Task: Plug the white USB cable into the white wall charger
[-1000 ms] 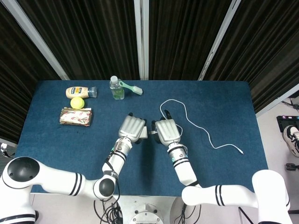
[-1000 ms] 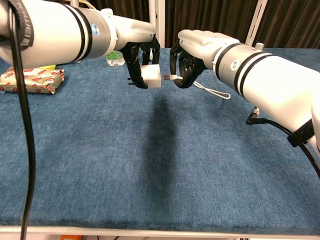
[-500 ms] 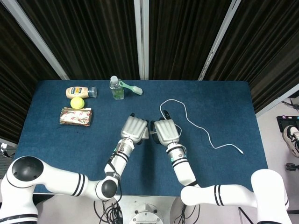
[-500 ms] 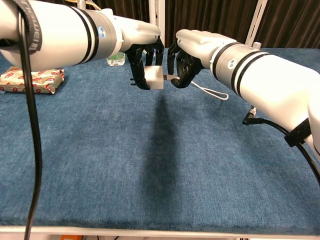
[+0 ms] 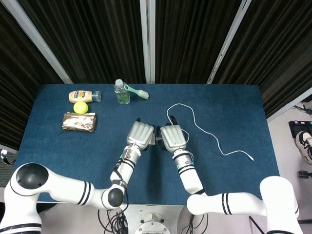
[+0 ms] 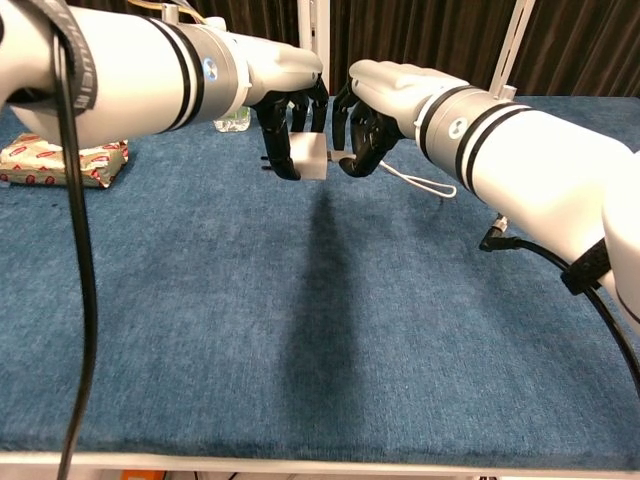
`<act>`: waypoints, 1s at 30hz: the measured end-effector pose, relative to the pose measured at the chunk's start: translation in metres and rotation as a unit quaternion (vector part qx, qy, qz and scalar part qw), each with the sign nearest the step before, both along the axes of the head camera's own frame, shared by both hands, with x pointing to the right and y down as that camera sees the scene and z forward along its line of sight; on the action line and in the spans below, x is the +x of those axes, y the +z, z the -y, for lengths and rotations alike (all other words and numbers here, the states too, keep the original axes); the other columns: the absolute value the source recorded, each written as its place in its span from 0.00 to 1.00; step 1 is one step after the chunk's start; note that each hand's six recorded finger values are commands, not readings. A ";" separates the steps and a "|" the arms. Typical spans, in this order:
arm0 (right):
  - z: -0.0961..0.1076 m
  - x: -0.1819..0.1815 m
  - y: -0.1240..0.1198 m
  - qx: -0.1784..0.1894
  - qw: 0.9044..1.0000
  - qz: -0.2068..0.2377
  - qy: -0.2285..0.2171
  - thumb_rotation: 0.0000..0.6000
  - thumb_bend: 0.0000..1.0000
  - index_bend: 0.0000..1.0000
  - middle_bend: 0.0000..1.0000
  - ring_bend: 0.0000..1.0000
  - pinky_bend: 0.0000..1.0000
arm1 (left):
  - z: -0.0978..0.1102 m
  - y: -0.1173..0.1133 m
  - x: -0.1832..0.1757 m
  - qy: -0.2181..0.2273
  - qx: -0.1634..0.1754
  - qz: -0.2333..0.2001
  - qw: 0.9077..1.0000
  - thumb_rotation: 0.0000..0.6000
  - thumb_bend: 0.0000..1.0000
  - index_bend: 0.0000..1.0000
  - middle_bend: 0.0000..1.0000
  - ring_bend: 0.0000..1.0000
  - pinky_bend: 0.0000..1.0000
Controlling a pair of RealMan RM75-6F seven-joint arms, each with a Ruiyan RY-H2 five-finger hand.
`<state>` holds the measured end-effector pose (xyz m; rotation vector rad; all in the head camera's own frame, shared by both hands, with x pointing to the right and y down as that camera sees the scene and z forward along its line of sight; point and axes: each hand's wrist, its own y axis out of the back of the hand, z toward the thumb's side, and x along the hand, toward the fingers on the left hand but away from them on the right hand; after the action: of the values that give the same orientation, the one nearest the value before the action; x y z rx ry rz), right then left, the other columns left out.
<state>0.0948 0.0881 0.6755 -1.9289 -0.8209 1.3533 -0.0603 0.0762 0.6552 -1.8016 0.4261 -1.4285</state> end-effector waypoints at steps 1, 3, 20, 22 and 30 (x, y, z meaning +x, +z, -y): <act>0.000 0.000 0.000 0.000 1.000 0.000 0.001 1.00 0.56 0.71 0.56 0.33 0.00 | 0.000 0.000 0.001 -0.001 0.000 0.000 1.000 1.00 0.23 0.48 0.51 0.42 0.21; 0.000 -0.001 0.000 0.000 1.000 0.001 0.003 1.00 0.56 0.71 0.56 0.33 0.00 | 0.000 0.000 0.001 0.000 -0.001 0.001 1.000 1.00 0.23 0.48 0.51 0.42 0.21; -0.003 -0.010 0.002 0.002 1.000 0.012 0.009 1.00 0.56 0.71 0.56 0.33 0.00 | 0.000 0.001 0.007 -0.004 -0.005 -0.005 1.000 1.00 0.23 0.48 0.51 0.42 0.21; -0.003 -0.010 0.002 0.002 1.000 0.013 0.010 1.00 0.55 0.71 0.56 0.33 0.00 | 0.000 0.001 0.007 -0.005 -0.006 -0.006 1.000 1.00 0.23 0.48 0.51 0.42 0.21; -0.004 -0.007 0.004 0.003 1.000 0.010 0.011 1.00 0.36 0.52 0.51 0.31 0.00 | 0.000 0.001 0.005 -0.006 -0.007 -0.008 1.000 1.00 0.23 0.48 0.50 0.42 0.21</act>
<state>0.0879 0.0922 0.6792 -1.9376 -0.8578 1.3440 -0.0550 0.0759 0.6563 -1.8256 0.4360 -1.4294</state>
